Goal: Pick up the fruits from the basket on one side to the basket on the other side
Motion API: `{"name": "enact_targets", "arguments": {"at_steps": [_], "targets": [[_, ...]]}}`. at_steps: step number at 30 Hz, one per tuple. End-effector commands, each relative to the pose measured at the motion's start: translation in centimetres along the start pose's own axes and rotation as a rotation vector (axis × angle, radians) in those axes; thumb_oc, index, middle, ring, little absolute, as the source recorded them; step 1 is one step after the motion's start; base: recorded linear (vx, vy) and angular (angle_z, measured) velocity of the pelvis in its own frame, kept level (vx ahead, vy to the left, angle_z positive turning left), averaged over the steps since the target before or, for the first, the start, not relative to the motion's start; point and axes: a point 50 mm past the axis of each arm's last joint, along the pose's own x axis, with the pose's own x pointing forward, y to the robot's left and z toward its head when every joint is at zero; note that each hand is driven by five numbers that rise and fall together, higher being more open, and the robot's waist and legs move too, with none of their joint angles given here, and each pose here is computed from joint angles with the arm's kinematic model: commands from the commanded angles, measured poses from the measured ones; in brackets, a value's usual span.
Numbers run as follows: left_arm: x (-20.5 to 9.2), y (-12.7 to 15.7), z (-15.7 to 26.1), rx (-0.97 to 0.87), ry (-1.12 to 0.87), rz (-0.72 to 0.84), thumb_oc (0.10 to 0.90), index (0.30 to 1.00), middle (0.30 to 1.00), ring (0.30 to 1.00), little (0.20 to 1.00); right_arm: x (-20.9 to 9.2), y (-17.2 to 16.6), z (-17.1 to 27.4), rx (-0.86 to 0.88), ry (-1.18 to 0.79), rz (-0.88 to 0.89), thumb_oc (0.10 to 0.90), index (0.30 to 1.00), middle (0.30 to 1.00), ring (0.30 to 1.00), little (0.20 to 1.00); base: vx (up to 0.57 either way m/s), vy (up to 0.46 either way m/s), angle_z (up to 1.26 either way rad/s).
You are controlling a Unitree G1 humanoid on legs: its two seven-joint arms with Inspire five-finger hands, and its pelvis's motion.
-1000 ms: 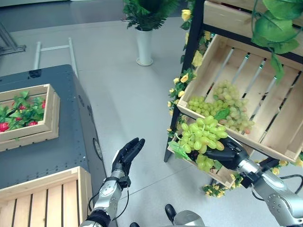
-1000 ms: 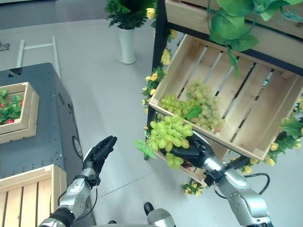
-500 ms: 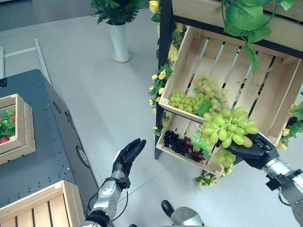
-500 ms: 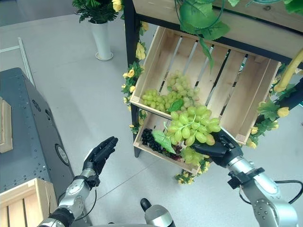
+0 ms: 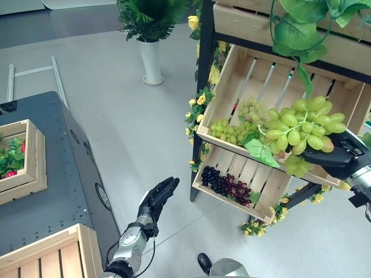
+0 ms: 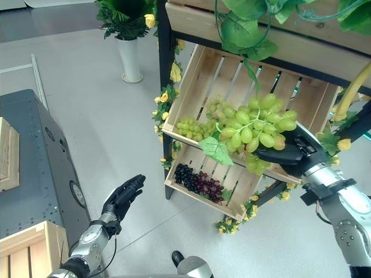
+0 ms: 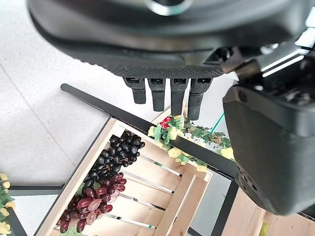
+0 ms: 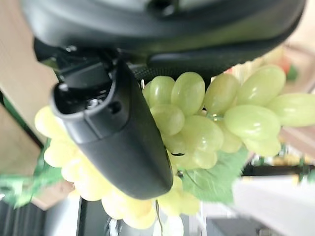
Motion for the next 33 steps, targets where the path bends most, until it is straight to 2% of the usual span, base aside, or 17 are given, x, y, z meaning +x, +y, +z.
{"name": "enact_targets", "arguments": {"at_steps": [1,11,17,31,32,33], "targets": [[0.9,0.6,3.6,0.079,-0.151,-0.042,0.800,0.900,0.900,0.900,0.900,-0.2,-3.1,9.6,-0.140,-0.454,-0.162,0.400,0.300,0.300,0.300,0.300,0.00,0.000,0.00],[0.5,1.2,3.0,0.094,-0.124,-0.030,0.800,0.900,0.900,0.900,0.900,-0.1,-7.0,9.9,-0.157,-0.325,-0.314,0.400,0.300,0.300,0.300,0.300,0.00,0.005,0.01],[0.8,0.4,3.0,0.099,-0.124,-0.069,0.800,0.900,0.900,0.900,0.900,0.4,-9.7,8.8,-0.208,-0.203,-0.438,0.400,0.300,0.300,0.300,0.300,0.00,0.002,0.01],[1.2,-0.4,3.1,0.128,-0.096,-0.116,0.800,0.900,0.900,0.900,0.900,3.3,-11.0,11.1,-0.295,-0.107,-0.529,0.400,0.300,0.300,0.300,0.300,-0.01,0.006,0.05],[1.2,-0.4,3.1,0.125,-0.100,-0.120,0.800,0.900,0.900,0.900,0.900,3.4,-11.1,11.0,-0.318,-0.083,-0.549,0.734,0.801,0.801,0.801,0.801,0.00,0.000,0.00],[1.2,-0.5,3.2,0.121,-0.103,-0.118,0.800,0.900,0.900,0.900,0.900,3.5,-11.2,10.8,-0.335,-0.065,-0.566,0.800,0.900,0.900,0.900,0.900,0.00,0.000,0.00]]}}
